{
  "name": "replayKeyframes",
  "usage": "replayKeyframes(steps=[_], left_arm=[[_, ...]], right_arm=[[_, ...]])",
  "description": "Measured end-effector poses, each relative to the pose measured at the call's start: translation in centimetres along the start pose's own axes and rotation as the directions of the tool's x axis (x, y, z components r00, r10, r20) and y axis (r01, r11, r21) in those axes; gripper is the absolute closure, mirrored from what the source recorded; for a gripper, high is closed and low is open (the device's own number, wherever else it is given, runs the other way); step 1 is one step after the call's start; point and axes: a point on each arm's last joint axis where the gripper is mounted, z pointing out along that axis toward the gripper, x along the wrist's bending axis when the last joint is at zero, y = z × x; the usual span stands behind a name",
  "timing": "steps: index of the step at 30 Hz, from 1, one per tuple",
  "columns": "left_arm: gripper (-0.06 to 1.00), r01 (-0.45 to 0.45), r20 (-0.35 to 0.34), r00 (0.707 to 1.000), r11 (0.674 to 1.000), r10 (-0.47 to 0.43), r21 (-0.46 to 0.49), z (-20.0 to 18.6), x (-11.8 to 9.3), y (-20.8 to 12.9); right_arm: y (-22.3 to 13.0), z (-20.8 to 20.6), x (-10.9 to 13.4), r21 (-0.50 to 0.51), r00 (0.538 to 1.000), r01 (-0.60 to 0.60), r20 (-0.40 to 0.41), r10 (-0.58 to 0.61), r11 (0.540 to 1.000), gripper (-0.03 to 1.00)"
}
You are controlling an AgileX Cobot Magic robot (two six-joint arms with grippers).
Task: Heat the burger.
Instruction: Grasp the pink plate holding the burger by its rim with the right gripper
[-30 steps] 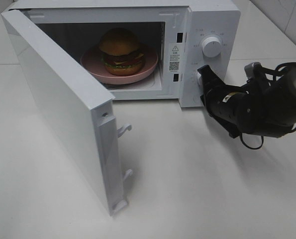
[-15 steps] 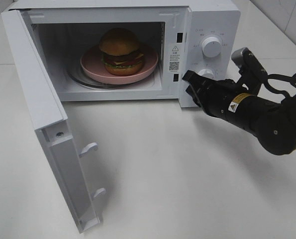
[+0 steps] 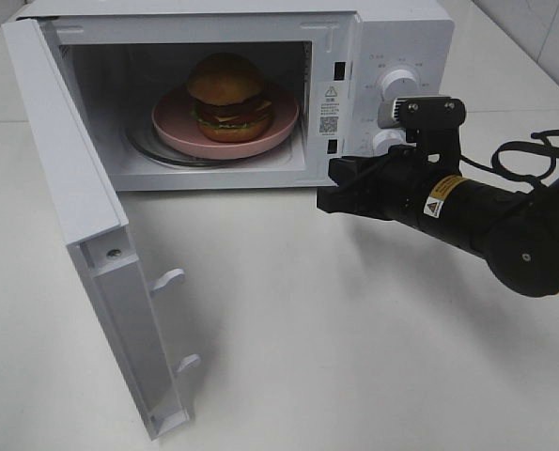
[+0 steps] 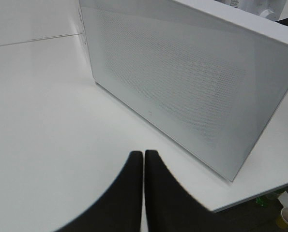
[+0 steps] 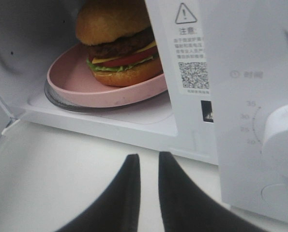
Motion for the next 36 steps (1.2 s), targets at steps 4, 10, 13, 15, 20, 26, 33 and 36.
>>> replayKeyframes(steps=[4,10,13,15,20,26,33,36], left_arm=[[0.94,0.000,0.000,1.000,1.000,0.000,0.000,0.0,0.0,0.0],[0.94,0.000,0.000,1.000,1.000,0.000,0.000,0.0,0.0,0.0],[0.94,0.000,0.000,1.000,1.000,0.000,0.000,0.0,0.0,0.0],[0.94,0.000,0.000,1.000,1.000,0.000,0.000,0.0,0.0,0.0],[0.94,0.000,0.000,1.000,1.000,0.000,0.000,0.0,0.0,0.0],[0.94,0.000,0.000,1.000,1.000,0.000,0.000,0.0,0.0,0.0],[0.94,0.000,0.000,1.000,1.000,0.000,0.000,0.0,0.0,0.0],[0.94,0.000,0.000,1.000,1.000,0.000,0.000,0.0,0.0,0.0]], right_arm=[[-0.6,0.0,0.0,0.070,0.990,0.142,-0.004,-0.142,0.987,0.85],[-0.2,-1.1,0.0,0.212,0.980,0.193,0.010,-0.200,0.958,0.84],[0.2,-1.4,0.2,0.225,0.975,0.215,-0.001,-0.221,0.950,0.84],[0.8,-2.3,0.6,0.280,0.958,0.282,-0.033,-0.284,0.918,0.84],[1.4,-3.9,0.5,0.403,0.942,0.315,-0.023,-0.335,0.859,0.83],[1.4,-5.2,-0.1,0.522,0.936,0.282,0.036,-0.351,0.805,0.83],[1.3,-5.8,-0.4,0.576,0.932,0.255,0.068,-0.357,0.776,0.83],[1.9,-6.3,-0.3,0.569,0.935,0.231,0.095,-0.342,0.789,0.83]])
